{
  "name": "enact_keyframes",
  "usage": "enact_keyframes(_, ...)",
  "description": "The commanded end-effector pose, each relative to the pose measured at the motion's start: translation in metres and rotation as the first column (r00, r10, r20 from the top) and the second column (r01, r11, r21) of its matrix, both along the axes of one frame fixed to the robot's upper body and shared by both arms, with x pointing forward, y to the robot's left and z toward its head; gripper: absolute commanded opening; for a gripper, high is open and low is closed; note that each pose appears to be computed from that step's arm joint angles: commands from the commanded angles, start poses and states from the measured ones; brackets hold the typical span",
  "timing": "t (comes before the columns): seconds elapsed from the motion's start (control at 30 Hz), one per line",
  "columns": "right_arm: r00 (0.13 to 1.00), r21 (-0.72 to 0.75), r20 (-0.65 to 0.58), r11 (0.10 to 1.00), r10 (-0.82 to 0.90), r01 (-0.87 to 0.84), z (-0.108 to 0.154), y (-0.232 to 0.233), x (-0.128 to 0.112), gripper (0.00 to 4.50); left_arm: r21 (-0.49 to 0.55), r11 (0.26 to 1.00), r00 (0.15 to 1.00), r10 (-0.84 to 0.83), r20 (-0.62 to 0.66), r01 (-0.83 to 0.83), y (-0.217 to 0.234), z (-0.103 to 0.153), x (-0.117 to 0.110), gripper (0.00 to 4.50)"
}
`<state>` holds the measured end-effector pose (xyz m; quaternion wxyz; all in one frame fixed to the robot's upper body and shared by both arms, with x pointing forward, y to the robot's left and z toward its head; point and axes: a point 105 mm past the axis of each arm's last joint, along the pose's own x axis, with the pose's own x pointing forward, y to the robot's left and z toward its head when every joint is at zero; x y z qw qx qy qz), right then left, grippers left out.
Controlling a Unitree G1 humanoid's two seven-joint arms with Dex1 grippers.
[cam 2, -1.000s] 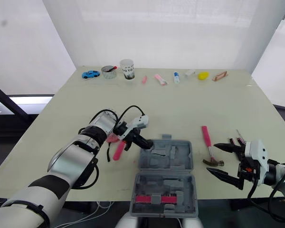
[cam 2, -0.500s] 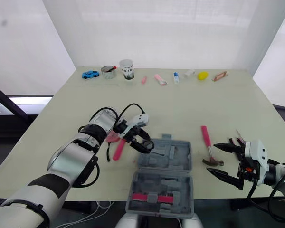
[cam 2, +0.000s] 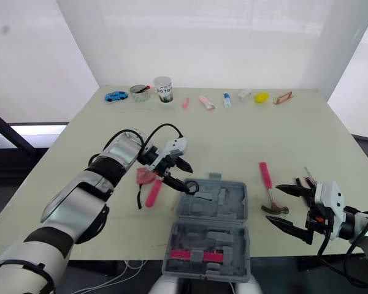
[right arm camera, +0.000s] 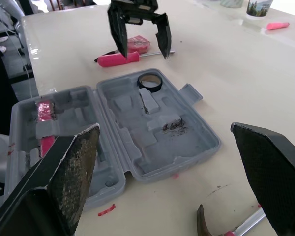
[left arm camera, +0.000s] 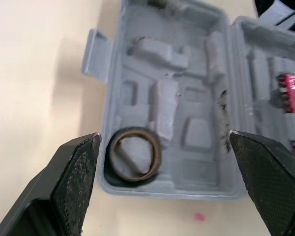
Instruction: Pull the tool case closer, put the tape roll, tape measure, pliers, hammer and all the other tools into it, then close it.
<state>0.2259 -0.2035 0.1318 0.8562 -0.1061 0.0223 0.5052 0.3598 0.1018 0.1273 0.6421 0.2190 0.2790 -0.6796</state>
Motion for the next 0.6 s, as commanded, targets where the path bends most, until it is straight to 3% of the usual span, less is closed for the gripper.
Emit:
enact_keyframes(0.03,0.999,0.005,0.048,1.000,0.006,-0.007,0.008,0.005,-0.002,4.50,-0.175,0.982,0.997,-0.073,-0.005,0.071,-0.008,0.023,-0.013,4.43)
enact_keyframes(0.17,0.998,0.016,0.058,1.000,-0.007,0.006,0.009,0.007,0.000,4.50,-0.183,0.983,1.000,-0.014,-0.022,0.010,0.017,0.009,-0.016,4.43)
enact_keyframes(0.27,0.997,0.022,0.072,1.000,-0.022,0.020,0.010,0.008,0.001,4.50,-0.299,0.954,0.999,0.038,0.009,-0.034,0.022,0.012,-0.013,3.75)
enact_keyframes(0.33,0.996,0.028,0.082,0.999,-0.033,0.030,0.010,0.009,0.002,4.50,-0.340,0.939,0.997,0.068,0.034,-0.053,0.025,0.009,-0.013,2.86)
enact_keyframes(0.4,0.996,0.033,0.087,0.999,-0.038,0.036,0.009,0.010,0.002,4.50,-0.371,0.927,0.993,0.088,0.083,-0.051,0.026,0.004,-0.013,2.40)
enact_keyframes(0.57,0.994,0.045,0.094,0.997,-0.060,0.056,0.006,0.011,0.001,4.50,-0.502,0.864,0.988,0.117,0.103,-0.050,0.022,-0.004,-0.020,2.40)
enact_keyframes(0.6,0.993,0.048,0.096,0.997,-0.064,0.059,0.005,0.012,0.002,4.50,-0.499,0.864,0.987,0.130,0.093,-0.067,0.023,-0.009,-0.020,2.13)
